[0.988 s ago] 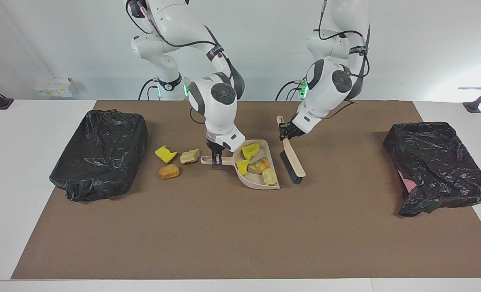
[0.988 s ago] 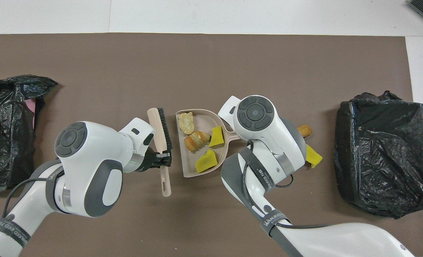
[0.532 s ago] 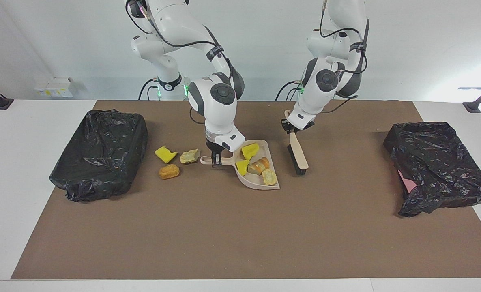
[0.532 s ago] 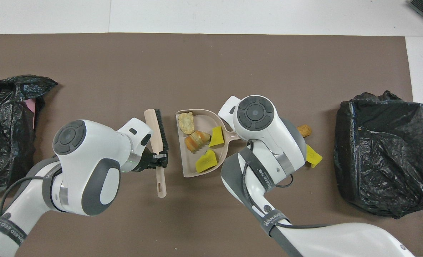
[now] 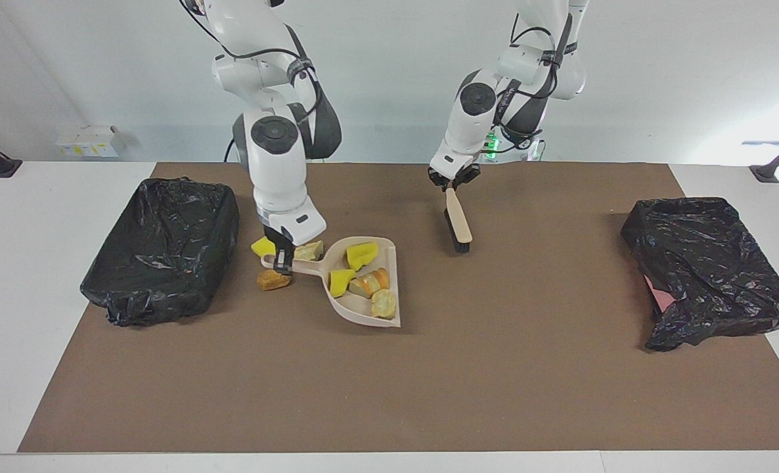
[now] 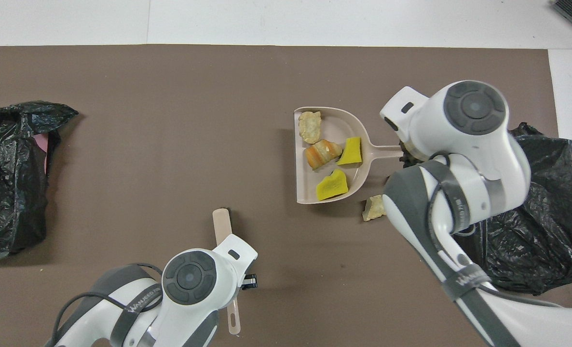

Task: Sweep and dump trash in bin
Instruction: 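Carry the dustpan to the black bag with the right gripper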

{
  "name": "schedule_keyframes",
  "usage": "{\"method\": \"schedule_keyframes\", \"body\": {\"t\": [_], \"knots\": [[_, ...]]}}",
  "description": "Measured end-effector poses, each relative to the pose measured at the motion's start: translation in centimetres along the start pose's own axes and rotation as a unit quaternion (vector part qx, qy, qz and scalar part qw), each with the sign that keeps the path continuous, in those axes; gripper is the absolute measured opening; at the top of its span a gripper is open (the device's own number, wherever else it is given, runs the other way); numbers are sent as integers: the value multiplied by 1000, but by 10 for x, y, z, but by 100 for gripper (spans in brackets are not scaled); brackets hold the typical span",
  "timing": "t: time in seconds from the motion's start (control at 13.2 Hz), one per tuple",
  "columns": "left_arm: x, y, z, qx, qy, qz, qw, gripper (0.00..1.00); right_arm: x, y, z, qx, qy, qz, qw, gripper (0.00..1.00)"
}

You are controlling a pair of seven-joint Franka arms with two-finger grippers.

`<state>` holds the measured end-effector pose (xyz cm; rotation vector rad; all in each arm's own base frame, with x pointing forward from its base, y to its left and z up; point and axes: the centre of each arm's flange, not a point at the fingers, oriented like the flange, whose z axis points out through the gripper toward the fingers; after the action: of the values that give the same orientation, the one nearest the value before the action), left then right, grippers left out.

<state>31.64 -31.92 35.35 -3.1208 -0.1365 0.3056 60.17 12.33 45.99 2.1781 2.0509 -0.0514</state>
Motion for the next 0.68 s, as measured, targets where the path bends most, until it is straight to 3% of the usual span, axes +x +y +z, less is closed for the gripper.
{"method": "schedule_keyframes", "body": {"t": [0.3, 0.38, 0.68], "knots": [[-24, 20, 17, 7, 3, -6, 1000, 26, -102, -6, -60, -18, -3, 26, 1000, 31], [-22, 20, 18, 6, 3, -8, 1000, 31, -123, -10, -71, -21, -5, 31, 999, 31], [5, 15, -4, -18, 16, -33, 999, 79, -224, -27, -94, -24, 2, 37, 999, 31]]}}
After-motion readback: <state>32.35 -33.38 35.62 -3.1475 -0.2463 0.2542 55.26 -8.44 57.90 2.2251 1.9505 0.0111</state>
